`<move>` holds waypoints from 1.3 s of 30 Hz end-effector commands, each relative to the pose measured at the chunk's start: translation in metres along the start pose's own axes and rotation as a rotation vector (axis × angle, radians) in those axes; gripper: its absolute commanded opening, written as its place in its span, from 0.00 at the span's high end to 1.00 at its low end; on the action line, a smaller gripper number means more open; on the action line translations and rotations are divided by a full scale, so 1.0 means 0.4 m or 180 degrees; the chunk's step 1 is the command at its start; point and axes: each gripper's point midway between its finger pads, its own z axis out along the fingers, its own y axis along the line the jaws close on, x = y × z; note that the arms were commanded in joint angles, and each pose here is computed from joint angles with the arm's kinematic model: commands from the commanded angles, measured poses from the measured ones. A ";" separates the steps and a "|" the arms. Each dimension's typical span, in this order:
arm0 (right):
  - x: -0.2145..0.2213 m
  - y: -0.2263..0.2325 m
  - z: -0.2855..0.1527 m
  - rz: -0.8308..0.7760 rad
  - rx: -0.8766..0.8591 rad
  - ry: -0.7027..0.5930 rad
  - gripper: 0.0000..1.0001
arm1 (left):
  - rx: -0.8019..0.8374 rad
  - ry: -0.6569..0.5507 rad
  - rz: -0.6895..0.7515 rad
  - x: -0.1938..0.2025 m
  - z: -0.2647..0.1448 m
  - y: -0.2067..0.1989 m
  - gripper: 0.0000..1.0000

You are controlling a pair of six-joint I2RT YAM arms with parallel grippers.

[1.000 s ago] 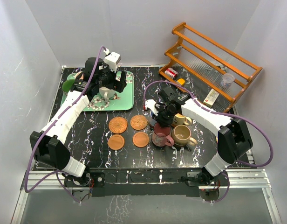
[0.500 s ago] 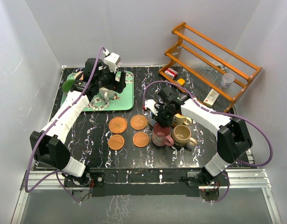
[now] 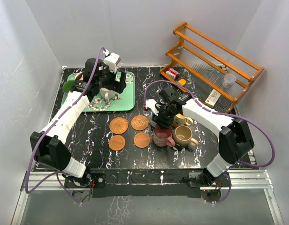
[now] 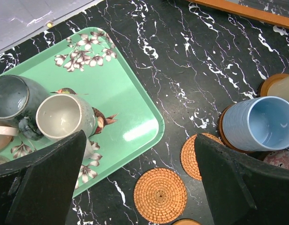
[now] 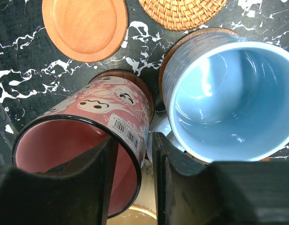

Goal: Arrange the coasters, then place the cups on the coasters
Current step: Pick up the cup from the tray.

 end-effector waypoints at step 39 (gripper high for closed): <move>0.007 -0.267 -0.350 0.1007 0.0922 -0.1825 0.44 | -0.0394 0.0374 -0.0329 0.116 0.088 0.344 0.14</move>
